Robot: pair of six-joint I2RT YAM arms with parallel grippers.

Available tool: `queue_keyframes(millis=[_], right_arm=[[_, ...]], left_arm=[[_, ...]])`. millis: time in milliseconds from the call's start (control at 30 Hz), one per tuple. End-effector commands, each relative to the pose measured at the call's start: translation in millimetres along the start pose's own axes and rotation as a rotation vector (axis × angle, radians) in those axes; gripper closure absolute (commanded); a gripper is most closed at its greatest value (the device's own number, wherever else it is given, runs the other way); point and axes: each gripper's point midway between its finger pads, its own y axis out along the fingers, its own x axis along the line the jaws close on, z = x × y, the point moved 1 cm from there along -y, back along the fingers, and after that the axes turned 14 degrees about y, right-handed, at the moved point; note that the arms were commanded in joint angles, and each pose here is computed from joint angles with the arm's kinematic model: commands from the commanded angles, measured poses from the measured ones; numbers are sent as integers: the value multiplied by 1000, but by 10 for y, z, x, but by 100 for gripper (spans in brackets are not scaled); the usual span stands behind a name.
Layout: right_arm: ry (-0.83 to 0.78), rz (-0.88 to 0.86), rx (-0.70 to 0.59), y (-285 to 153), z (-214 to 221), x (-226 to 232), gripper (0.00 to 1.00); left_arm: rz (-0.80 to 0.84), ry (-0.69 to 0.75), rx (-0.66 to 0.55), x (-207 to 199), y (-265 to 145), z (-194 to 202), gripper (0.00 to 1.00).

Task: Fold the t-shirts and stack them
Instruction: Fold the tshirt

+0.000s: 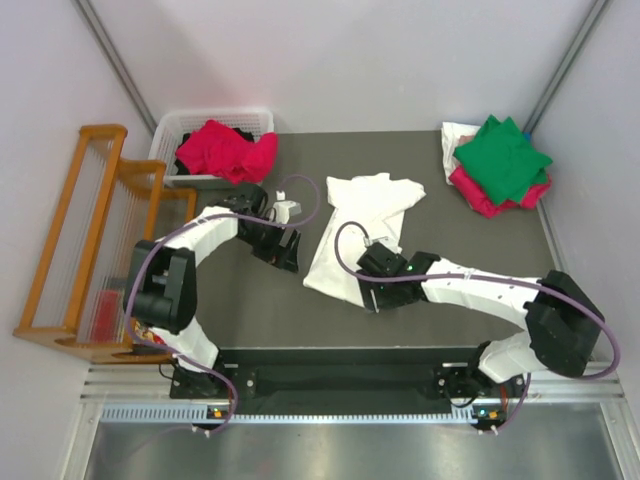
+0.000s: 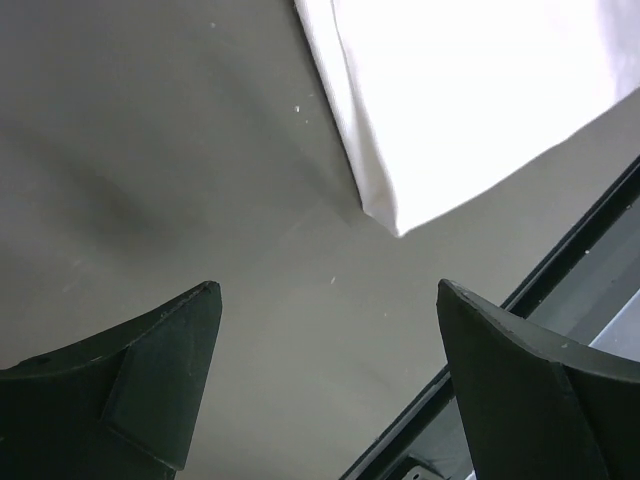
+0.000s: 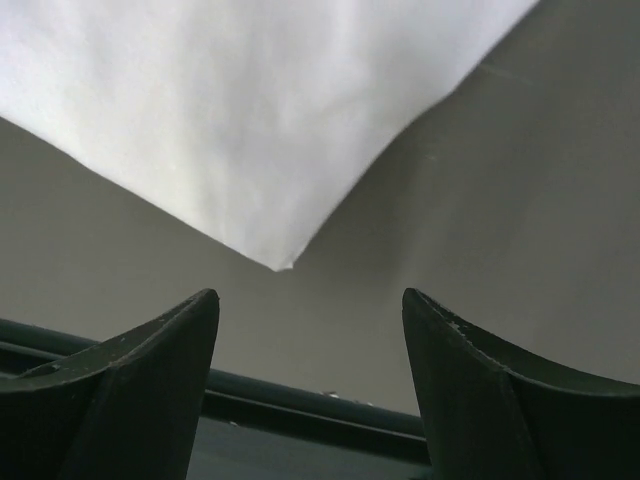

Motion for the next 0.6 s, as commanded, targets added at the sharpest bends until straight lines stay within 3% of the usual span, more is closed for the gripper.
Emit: queue_keyframes(millis=[0,333,567], right_arm=[[18,-85,-34,37,-158,309,27],[-9,-90,16,192,-89,402,32],[-16,-63,41,307,17,319,46]], left_arm=[[15,48,-24,-98,168,-231,7],[74,96,39,-315,474,-334,6],[86,88,65,-382,547,-254,6]])
